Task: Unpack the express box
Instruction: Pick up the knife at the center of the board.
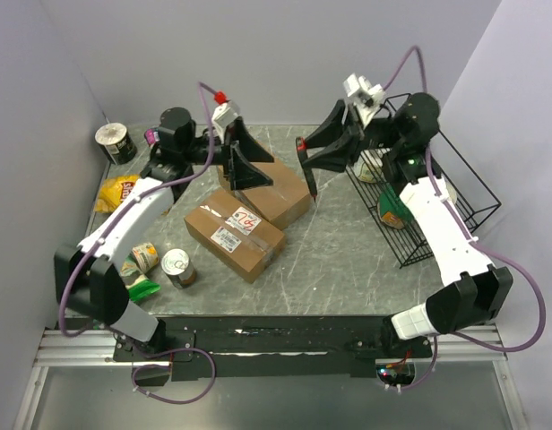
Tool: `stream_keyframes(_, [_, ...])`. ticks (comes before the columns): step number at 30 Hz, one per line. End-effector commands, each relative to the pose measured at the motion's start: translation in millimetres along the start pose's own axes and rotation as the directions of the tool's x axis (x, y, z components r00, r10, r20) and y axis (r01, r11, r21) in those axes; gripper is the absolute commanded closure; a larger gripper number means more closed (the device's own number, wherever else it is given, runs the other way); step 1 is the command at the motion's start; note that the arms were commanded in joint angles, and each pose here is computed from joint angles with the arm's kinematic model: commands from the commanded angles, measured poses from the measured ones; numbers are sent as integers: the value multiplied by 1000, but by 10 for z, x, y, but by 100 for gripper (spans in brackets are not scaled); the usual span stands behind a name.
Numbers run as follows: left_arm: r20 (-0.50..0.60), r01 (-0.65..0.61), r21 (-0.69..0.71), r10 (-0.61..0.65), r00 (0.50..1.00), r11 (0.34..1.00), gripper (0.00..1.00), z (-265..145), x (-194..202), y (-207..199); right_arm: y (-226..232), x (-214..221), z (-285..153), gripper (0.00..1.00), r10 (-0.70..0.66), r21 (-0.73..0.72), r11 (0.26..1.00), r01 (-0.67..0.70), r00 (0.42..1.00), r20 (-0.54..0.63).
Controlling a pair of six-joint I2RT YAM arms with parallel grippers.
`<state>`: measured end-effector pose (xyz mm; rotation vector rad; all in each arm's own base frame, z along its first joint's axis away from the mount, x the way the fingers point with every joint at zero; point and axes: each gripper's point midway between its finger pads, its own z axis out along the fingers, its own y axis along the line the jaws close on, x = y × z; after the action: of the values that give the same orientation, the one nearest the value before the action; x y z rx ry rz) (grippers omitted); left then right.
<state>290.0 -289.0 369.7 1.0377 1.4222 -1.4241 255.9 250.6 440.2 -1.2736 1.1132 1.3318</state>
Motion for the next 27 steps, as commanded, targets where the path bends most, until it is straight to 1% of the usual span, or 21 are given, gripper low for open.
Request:
stream_keyframes(1, [24,-115,190,113,993,975,1,164,-292,-340,394,-475,-11,100,-209,-141,969,205,978,-15])
stream_keyframes(4, [27,-63,232,59,998,971,2,298,-327,-389,420,-482,2,100,-204,-127,971,202,979,-5])
stream_keyframes(5, [35,-82,252,75,997,964,2,370,-335,-394,362,-504,15,100,-220,-86,972,221,975,15])
stream_keyframes(8, [50,-105,266,95,994,958,3,460,-383,-410,300,-453,7,100,-203,-28,979,204,979,30])
stream_keyframes(10, [56,-100,274,88,995,956,4,494,-414,-437,300,-443,18,100,-197,-16,980,198,980,36])
stream_keyframes(16, [53,-125,339,114,992,932,2,631,-465,-583,236,-497,38,100,-226,-4,974,226,973,50])
stream_keyframes(19, [49,-118,362,108,993,925,2,705,-476,-600,185,-552,45,100,-251,14,968,250,966,60])
stream_keyframes(24, [45,-100,386,90,995,917,1,842,-403,-595,77,-611,53,100,-275,56,961,271,958,77])
stream_keyframes(27, [38,-95,397,87,995,913,6,873,-376,-589,64,-626,56,100,-279,55,960,275,957,80])
